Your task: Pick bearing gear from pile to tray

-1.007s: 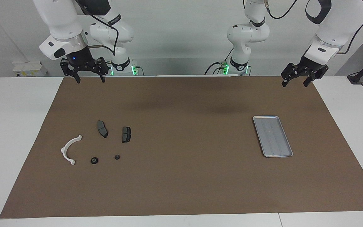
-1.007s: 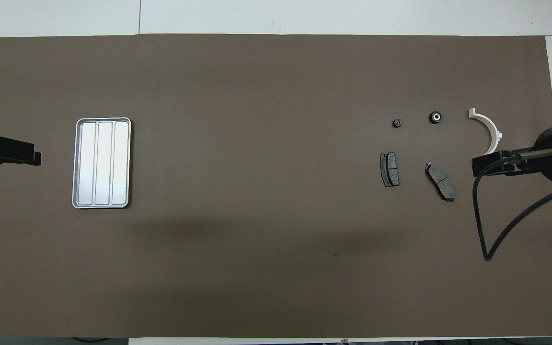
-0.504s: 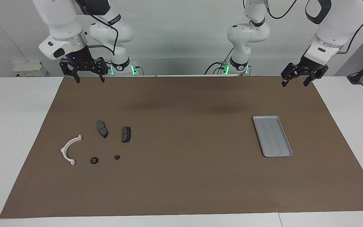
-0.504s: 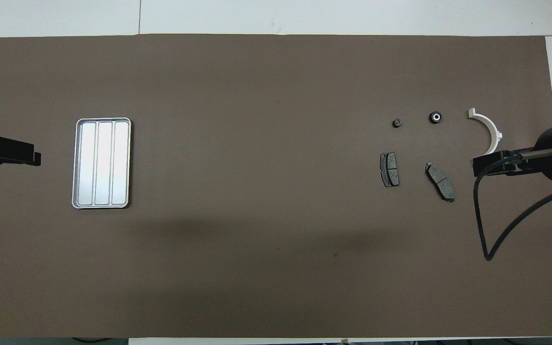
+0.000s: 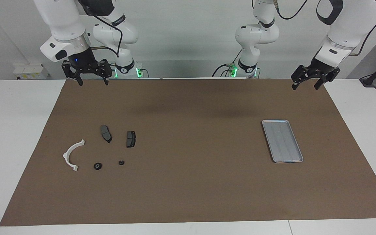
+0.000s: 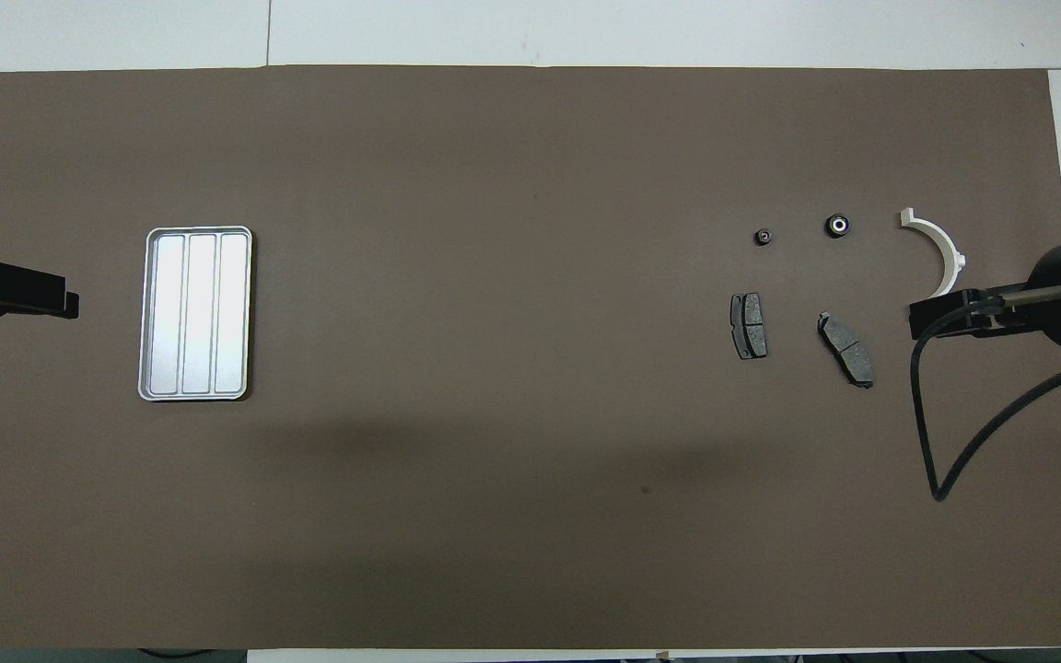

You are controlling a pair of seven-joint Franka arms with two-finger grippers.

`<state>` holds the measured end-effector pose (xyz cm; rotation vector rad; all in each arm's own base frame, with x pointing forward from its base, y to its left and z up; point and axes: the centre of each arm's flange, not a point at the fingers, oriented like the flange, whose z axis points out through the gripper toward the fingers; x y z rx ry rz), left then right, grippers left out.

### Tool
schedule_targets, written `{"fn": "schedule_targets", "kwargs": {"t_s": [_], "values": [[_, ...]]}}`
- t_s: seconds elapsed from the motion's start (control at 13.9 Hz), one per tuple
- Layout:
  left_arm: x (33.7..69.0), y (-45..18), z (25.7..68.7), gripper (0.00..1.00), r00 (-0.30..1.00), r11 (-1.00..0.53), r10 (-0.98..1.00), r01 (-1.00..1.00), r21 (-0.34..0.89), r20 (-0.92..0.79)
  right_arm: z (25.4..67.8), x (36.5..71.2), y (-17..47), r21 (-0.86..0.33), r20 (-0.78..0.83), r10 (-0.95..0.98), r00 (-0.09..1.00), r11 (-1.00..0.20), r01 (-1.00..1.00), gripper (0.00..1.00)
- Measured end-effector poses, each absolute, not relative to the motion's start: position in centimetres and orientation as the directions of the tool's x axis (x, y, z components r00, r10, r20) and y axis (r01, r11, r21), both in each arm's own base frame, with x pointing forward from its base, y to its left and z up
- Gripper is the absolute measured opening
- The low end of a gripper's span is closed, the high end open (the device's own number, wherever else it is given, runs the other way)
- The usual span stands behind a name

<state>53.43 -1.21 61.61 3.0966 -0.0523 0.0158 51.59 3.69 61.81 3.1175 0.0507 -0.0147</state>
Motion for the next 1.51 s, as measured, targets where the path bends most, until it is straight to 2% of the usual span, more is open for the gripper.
{"fn": "schedule_targets", "kwargs": {"t_s": [1.51], "values": [[53.4, -1.2, 61.6, 1.00, 0.999, -0.998, -0.033, -0.033, 0.044, 0.011, 61.8, 51.7, 0.7, 0.023, -0.010, -0.025, 1.000, -0.999, -0.025, 1.00]]}}
